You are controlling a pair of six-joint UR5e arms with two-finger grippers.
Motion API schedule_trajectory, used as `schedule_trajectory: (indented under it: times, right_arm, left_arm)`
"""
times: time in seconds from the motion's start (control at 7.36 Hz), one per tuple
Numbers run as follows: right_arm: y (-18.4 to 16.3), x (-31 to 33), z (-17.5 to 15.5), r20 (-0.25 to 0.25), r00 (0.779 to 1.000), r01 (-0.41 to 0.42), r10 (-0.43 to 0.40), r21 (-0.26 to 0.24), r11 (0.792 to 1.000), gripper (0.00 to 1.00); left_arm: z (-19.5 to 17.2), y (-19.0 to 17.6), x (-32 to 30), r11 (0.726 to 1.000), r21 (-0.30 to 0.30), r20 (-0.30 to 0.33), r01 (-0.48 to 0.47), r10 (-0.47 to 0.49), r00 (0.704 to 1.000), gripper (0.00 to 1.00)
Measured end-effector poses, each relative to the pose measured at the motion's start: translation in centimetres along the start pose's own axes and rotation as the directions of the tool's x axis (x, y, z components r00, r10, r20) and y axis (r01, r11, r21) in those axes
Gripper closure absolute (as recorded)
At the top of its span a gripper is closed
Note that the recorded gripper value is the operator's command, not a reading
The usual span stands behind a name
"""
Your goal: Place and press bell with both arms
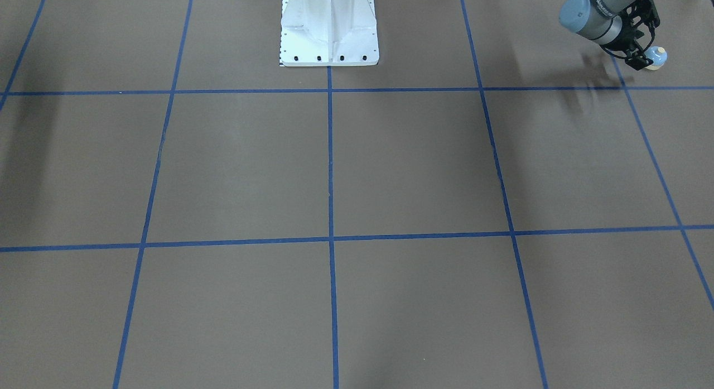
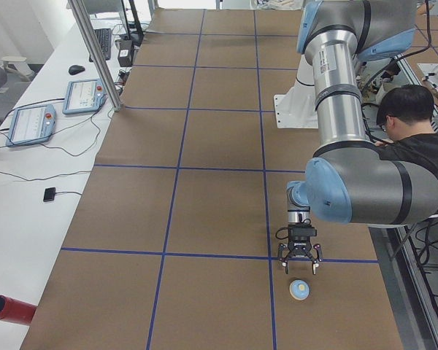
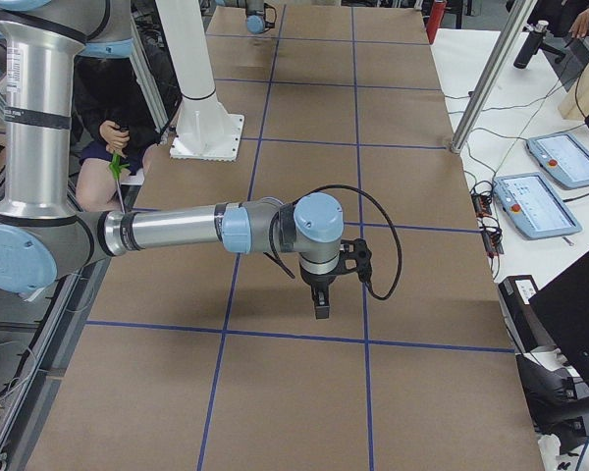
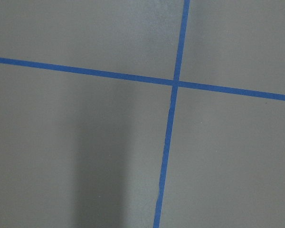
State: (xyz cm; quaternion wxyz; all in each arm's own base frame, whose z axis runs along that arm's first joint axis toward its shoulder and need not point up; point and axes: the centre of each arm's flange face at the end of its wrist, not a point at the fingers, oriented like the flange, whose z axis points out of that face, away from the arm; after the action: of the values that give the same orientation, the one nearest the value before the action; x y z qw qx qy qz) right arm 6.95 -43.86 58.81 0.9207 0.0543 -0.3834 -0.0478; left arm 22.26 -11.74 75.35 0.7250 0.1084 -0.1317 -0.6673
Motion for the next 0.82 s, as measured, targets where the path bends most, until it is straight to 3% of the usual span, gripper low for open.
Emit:
schedule_trajectory:
  times: [0.82]
  right_arm:
    - [0.0, 0.0, -0.2, -0.001, 1.000, 0.000, 0.000, 0.004, 1.000, 0.00]
  left_arm:
    - [5.1, 0.3, -0.6, 1.000, 0.027, -0.014, -0.012, 0.012, 1.000, 0.03]
